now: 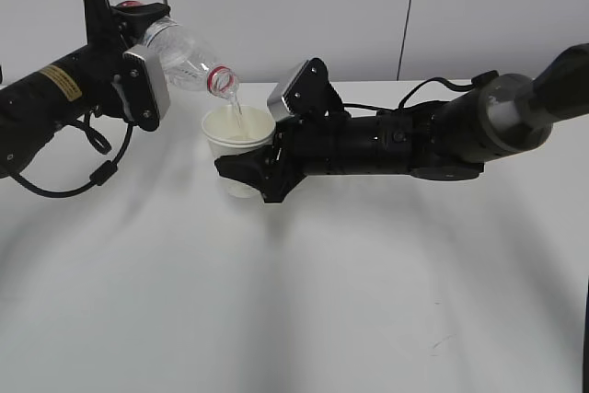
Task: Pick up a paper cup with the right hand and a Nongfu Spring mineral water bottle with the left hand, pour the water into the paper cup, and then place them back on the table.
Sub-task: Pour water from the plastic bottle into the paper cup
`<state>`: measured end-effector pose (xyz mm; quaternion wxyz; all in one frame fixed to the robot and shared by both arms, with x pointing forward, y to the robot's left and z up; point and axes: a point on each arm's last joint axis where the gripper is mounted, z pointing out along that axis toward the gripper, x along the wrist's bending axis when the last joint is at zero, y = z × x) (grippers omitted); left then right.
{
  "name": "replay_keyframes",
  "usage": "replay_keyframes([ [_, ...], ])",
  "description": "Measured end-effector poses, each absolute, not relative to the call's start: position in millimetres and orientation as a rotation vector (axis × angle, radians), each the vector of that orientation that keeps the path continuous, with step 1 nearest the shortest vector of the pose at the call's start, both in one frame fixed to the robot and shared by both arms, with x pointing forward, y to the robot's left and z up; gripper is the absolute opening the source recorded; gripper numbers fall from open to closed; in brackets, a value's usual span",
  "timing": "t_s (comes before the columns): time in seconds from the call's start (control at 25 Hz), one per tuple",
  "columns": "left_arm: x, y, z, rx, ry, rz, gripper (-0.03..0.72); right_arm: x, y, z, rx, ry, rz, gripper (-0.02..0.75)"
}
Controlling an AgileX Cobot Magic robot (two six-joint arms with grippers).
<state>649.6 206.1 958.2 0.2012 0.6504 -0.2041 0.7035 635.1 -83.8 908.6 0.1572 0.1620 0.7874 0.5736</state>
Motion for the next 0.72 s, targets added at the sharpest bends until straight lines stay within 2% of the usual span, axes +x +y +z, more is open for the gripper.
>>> replay_keyframes([
  [0.72,649.6,206.1,958.2,1.817,-0.57,1.965,0.404,634.9,-83.7,908.4,0.461,2.256,1.64,0.491],
])
